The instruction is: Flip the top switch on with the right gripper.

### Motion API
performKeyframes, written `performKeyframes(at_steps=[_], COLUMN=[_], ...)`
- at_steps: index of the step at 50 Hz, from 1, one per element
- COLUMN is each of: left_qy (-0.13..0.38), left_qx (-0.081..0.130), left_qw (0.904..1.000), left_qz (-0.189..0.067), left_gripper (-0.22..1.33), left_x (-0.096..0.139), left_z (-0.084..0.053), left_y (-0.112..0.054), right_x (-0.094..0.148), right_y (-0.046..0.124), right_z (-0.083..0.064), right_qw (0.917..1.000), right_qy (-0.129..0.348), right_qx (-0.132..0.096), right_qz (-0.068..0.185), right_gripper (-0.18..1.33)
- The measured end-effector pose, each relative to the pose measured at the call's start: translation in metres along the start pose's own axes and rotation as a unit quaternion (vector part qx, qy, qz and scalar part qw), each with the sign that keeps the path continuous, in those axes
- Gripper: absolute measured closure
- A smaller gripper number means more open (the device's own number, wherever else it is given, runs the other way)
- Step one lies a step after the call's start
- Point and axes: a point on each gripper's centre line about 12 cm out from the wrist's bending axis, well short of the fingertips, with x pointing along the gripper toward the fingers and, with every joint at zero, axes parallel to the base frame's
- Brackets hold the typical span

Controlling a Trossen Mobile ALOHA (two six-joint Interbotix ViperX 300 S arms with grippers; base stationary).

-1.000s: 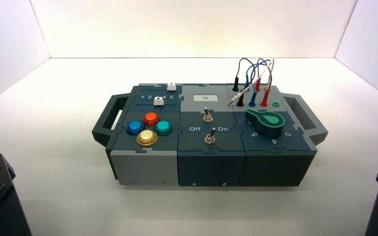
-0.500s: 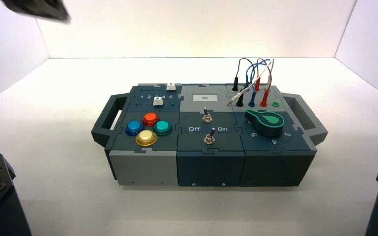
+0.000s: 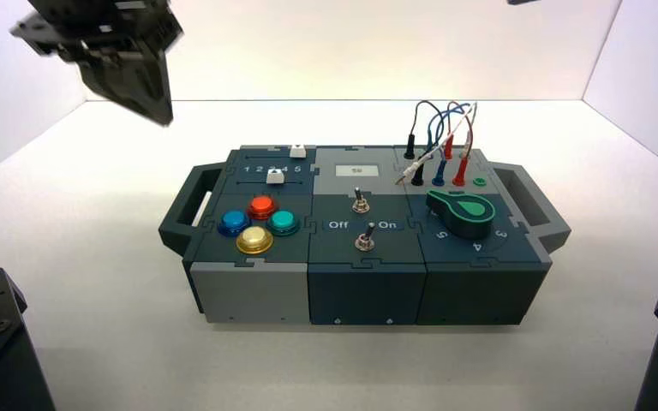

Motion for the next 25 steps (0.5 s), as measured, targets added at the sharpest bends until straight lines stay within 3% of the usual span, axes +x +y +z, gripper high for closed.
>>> performKeyframes(at_steps=[8, 25], left_qy=[0.037, 0.076], left_qx=[0.011, 0.024], left_qw=[0.9992, 0.9968], left_qz=[-0.004, -0.008], left_gripper=[1.27, 1.27], left_x=[0.017, 0.037], left_z=[0.002, 0.008], left_y=[-0.005, -0.010], right_x=[0.013, 0.056], right_y=[0.010, 0.032], right_z=[0.002, -0.004], right_qw=[0.9992, 0.9912], right_qy=[0.036, 0.128], right_qx=[0.003, -0.024], right_qz=[0.016, 0.025], right_gripper=[1.29, 1.29])
